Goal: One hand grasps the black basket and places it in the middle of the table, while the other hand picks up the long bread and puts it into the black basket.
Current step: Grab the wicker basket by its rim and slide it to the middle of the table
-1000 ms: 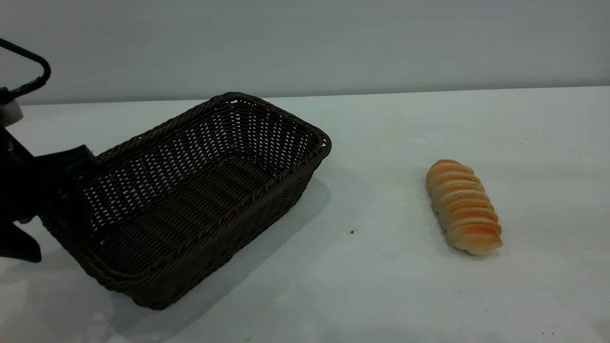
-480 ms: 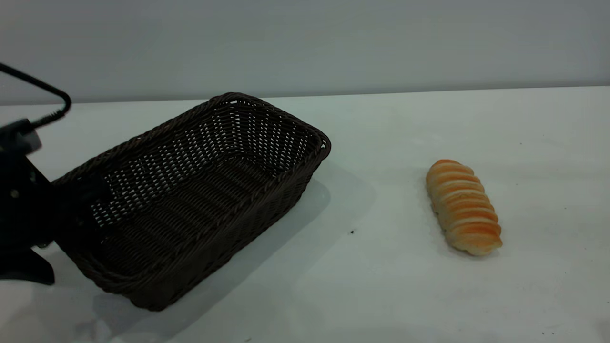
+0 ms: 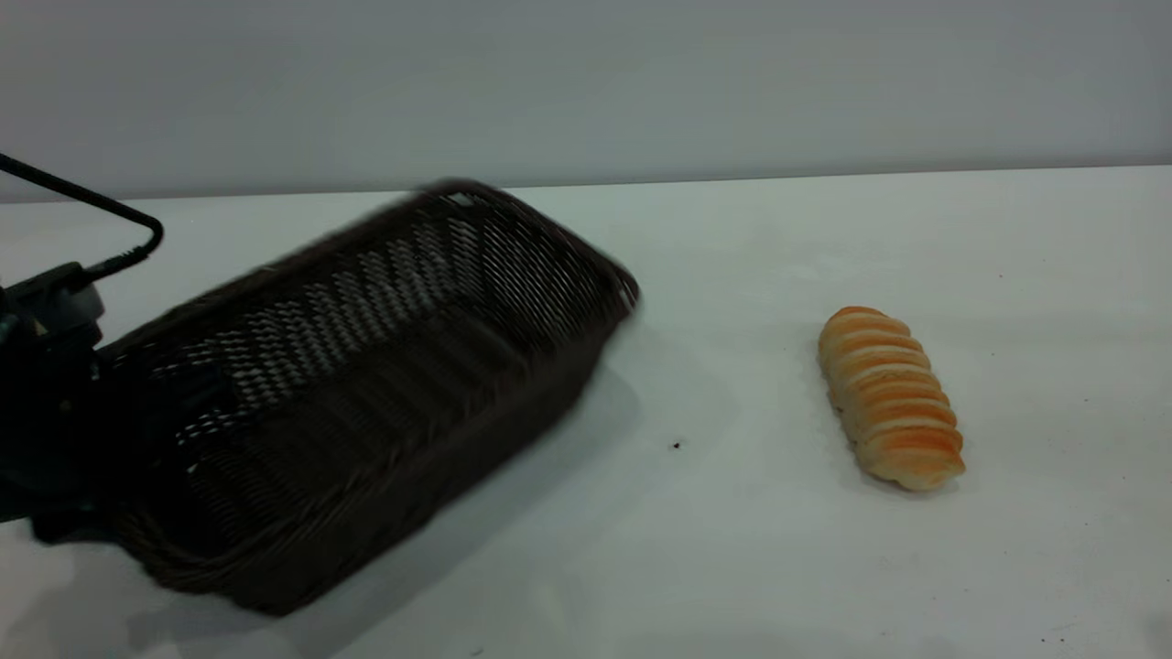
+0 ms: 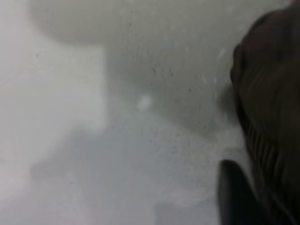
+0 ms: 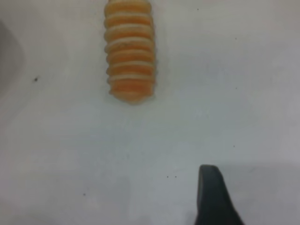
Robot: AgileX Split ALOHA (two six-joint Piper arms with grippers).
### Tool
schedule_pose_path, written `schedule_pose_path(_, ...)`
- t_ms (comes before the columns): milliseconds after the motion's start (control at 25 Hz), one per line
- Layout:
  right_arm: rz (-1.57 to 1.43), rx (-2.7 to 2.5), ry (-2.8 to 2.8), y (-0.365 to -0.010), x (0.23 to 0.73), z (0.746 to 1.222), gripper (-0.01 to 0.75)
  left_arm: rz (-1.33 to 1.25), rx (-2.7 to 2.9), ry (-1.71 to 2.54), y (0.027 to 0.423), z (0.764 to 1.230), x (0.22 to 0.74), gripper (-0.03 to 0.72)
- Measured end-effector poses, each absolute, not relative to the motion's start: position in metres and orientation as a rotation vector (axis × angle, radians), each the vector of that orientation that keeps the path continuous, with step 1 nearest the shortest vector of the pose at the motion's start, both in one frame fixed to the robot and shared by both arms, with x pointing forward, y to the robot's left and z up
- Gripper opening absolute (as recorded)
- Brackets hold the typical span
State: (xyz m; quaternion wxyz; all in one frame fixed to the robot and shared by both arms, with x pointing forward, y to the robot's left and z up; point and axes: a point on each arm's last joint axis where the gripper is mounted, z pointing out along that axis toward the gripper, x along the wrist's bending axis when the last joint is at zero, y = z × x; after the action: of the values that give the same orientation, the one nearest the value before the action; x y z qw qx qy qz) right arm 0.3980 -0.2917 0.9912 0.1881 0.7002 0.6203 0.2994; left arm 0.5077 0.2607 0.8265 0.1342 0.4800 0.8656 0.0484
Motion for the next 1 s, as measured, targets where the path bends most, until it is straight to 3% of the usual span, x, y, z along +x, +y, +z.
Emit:
schedule_pose_path(40,0.842,1.968,1.746,-0.292,0.398,0.991,0.427,0.148,1.378,2.500,0.261,0.827,0.509,0.133)
schedule_pose_path(360,0.847,1.963,1.744,-0.292,0.398,0.992,0.427,0.179,1.476,2.423,0.260,0.833,0.511,0.140)
schedule_pose_path(720,0.873,1.960,1.743,-0.290,0.399,0.992,0.427,0.354,1.833,2.124,0.262,0.876,0.516,0.140)
schedule_pose_path(1000,0.875,1.958,1.749,-0.290,0.399,0.992,0.427,0.425,2.061,1.933,0.220,0.894,0.542,0.140)
